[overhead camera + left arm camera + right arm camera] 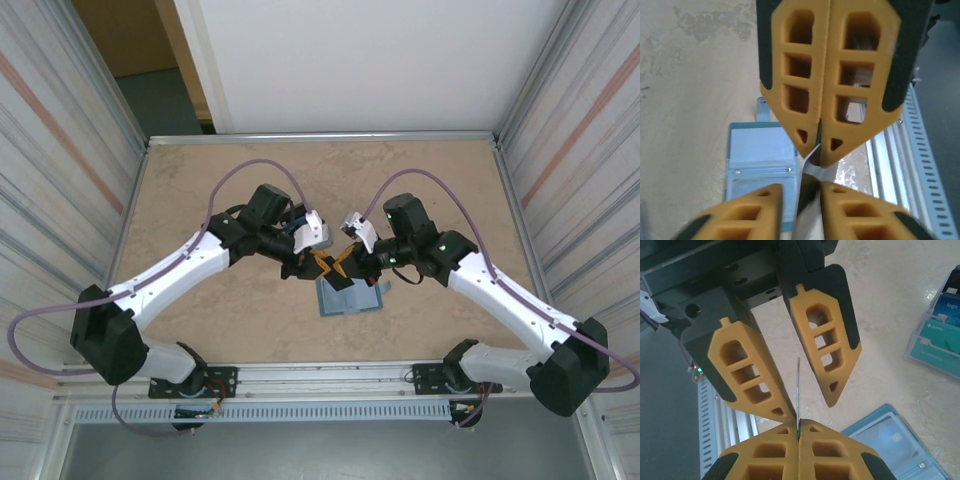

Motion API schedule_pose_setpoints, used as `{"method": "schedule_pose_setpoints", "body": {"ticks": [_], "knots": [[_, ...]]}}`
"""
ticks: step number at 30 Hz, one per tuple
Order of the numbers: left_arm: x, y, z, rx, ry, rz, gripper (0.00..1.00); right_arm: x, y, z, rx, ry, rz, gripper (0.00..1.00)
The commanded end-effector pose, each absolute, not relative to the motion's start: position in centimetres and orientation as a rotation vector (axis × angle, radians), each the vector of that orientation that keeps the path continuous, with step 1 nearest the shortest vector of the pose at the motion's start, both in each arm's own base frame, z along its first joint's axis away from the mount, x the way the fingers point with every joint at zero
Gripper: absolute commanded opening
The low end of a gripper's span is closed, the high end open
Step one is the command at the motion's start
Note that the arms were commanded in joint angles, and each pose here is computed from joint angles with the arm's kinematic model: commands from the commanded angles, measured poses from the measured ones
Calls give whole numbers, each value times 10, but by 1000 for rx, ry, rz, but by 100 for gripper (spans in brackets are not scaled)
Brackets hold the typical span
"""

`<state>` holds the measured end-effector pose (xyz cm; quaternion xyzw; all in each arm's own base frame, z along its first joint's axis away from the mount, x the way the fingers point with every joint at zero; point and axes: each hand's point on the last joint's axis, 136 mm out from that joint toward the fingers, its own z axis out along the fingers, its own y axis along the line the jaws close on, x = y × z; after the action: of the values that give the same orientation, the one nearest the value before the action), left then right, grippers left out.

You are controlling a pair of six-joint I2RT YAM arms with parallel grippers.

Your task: Take the credit cards out of the card holder

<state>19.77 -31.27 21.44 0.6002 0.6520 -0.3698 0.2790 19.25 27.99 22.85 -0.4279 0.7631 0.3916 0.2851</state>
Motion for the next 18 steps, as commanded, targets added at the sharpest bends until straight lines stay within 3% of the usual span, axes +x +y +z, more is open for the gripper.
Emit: {"method": "schedule_pose_setpoints", "body": {"ticks": [1,2,10,18], "knots": [[192,-316,226,1638,1701,-1026,6,190,284,241,-1180,1994,1059,0],[192,-316,225,1637,1703,-1024,0,192,284,240,-1172,1998,1052,2],[203,-310,227,1523,1712,-932,0,215,267,249,-968,2006,1025,37],[228,-291,251,1082,1746,-858,0,224,253,273,-702,1911,1108,54]]}}
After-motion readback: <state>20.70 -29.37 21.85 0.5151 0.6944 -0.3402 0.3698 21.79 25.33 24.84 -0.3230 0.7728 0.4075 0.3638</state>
